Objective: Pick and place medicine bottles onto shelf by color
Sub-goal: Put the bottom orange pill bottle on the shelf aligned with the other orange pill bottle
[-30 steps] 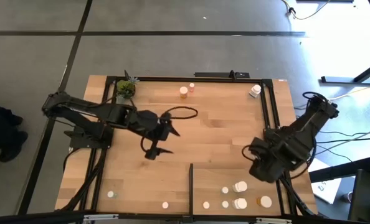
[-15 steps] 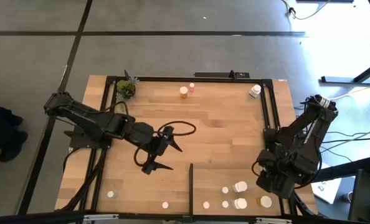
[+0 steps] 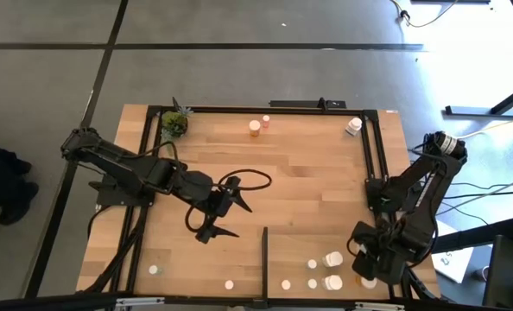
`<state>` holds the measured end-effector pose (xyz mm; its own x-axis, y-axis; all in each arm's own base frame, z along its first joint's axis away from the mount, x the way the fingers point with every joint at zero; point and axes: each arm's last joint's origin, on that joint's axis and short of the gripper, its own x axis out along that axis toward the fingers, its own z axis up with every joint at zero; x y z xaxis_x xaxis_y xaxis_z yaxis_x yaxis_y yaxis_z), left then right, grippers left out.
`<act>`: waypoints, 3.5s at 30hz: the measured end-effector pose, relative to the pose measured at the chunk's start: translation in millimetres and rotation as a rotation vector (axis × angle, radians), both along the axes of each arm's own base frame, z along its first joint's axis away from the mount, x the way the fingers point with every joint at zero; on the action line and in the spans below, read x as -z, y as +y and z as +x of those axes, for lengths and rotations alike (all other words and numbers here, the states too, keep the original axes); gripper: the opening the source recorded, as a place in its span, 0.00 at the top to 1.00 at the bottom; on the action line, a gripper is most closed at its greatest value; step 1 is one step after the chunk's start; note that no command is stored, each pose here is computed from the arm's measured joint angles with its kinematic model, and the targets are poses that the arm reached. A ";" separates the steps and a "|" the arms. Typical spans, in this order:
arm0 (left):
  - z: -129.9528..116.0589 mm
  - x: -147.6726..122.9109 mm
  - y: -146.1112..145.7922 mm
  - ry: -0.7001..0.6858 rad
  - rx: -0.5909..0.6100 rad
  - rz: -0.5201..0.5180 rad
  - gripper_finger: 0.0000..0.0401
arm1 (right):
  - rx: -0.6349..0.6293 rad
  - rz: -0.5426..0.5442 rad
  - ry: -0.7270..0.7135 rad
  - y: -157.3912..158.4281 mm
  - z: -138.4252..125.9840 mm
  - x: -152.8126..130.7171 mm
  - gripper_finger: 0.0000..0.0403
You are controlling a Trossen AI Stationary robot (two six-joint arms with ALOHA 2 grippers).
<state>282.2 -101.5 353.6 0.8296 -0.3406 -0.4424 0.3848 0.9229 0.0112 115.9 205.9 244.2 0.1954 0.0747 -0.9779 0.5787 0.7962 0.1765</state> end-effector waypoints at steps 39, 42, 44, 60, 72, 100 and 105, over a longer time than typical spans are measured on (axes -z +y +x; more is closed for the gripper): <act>0.1 0.0 0.1 -0.001 -0.001 0.001 0.15 | -0.012 0.052 -0.010 7.2 -11.0 21.2 0.45; 0.1 0.0 0.1 -0.001 -0.001 0.001 0.15 | -0.014 0.051 -0.009 7.1 -11.0 21.2 0.45; 0.1 0.0 0.1 -0.001 -0.001 0.001 0.15 | -0.013 0.050 -0.009 7.1 -11.0 21.2 0.45; -1.6 0.8 -2.0 -0.017 0.047 0.070 0.15 | -0.052 0.001 -0.086 5.9 -9.0 20.8 0.45; -2.1 2.0 -1.6 -0.003 0.047 0.074 0.15 | -0.104 0.000 -0.072 6.3 -9.7 20.9 0.45; -2.2 2.3 -1.3 0.010 0.022 0.052 0.15 | -0.107 -0.003 -0.062 5.9 -10.1 21.2 0.45; -2.2 2.3 -1.3 0.010 0.021 0.053 0.15 | -0.107 -0.003 -0.062 5.9 -10.1 21.2 0.45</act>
